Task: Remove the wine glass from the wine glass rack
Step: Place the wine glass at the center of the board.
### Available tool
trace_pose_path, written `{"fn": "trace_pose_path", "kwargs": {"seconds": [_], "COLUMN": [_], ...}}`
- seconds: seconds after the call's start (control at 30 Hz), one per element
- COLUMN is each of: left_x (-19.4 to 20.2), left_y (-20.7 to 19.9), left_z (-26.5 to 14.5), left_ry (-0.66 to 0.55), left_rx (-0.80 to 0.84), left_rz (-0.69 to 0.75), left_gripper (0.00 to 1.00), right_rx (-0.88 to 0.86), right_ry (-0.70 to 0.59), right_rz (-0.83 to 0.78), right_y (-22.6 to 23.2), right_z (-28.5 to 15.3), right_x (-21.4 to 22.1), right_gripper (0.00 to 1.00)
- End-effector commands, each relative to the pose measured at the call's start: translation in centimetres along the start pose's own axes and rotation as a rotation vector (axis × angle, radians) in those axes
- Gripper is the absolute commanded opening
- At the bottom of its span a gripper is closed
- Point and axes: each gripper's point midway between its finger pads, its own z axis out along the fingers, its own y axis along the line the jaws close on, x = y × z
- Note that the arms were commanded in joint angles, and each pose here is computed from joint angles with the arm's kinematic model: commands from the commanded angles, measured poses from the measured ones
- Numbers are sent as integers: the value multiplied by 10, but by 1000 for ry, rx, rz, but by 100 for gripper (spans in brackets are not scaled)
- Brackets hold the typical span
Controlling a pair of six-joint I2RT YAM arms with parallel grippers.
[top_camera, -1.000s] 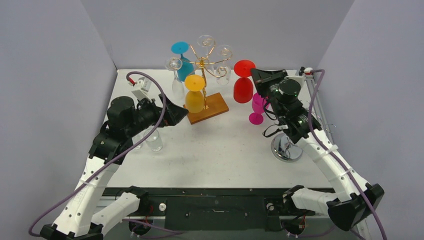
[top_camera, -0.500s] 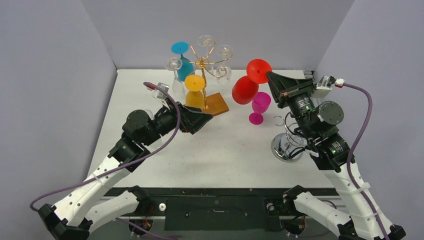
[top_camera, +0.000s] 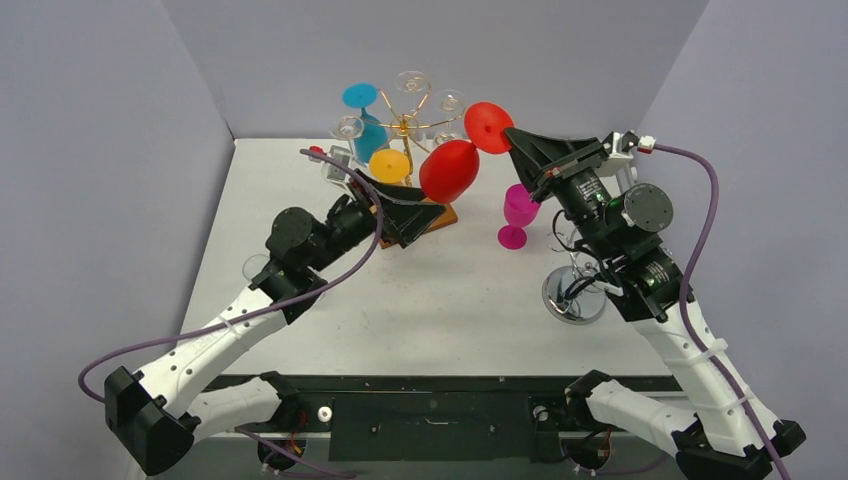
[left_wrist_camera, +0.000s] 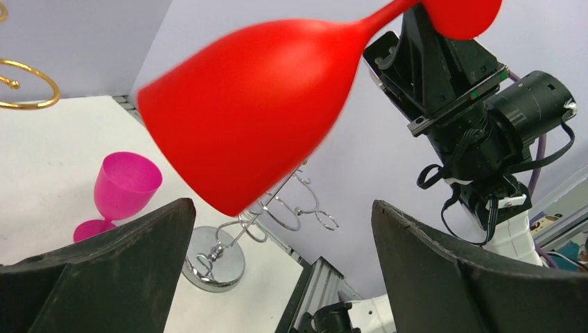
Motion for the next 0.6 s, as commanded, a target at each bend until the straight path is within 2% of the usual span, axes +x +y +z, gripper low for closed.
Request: {"fn": "trace_pose_path", "kwargs": {"seconds": [0.0, 0.13, 0.4, 0.57], "left_x": [-42, -53, -71, -74], "left_y": [-36, -32, -51, -62], "left_z": [-1, -7, -10, -14], "left_ry": [-124, -153, -166, -169], "left_rx": [152, 203, 366, 449], "left_rz": [4, -64, -67, -95], "left_gripper": [97, 97, 100, 89], "right_rx": [-160, -168, -191, -224], "right_ry": [33, 27, 82, 124], "right_rz": [34, 32, 87, 139], "right_y": [59, 65, 66, 68], "right_z": [-12, -15, -8, -1], "right_x": [6, 5, 16, 24], "right_gripper": [0, 0, 0, 0]}}
